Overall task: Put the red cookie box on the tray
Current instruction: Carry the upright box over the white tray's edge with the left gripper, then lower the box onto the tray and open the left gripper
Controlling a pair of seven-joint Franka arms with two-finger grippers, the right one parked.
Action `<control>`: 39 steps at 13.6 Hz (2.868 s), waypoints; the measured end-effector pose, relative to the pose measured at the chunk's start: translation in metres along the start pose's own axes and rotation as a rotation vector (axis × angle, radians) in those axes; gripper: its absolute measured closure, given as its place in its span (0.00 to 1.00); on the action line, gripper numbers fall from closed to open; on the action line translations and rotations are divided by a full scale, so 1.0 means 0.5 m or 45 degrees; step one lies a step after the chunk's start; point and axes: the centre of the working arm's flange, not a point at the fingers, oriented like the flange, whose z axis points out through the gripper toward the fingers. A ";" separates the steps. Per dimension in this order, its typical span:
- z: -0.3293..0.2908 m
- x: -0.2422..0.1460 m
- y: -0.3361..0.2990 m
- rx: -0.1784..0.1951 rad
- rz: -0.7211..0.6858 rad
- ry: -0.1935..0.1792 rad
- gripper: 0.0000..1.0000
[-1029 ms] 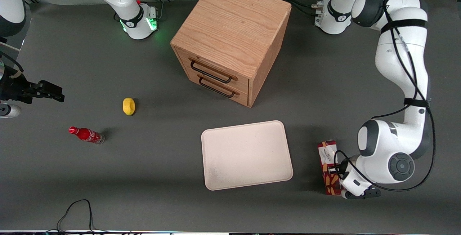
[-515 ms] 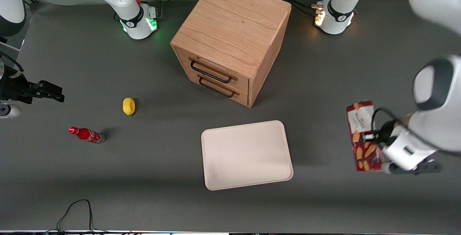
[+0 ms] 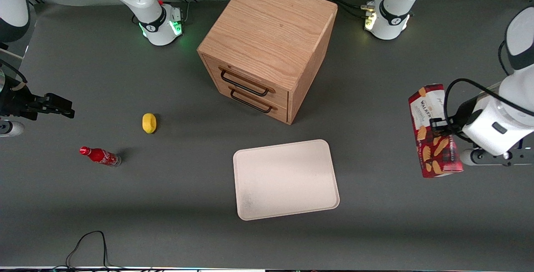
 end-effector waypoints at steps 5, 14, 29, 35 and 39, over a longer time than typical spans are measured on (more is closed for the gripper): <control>0.157 0.051 0.248 -0.085 -0.140 0.095 0.97; 0.411 0.107 0.404 -0.037 -0.159 0.155 0.97; 0.680 0.122 0.338 0.012 -0.158 0.167 0.90; 0.678 0.124 0.334 0.007 -0.162 0.167 0.24; 0.662 0.126 0.332 0.003 -0.166 0.178 0.00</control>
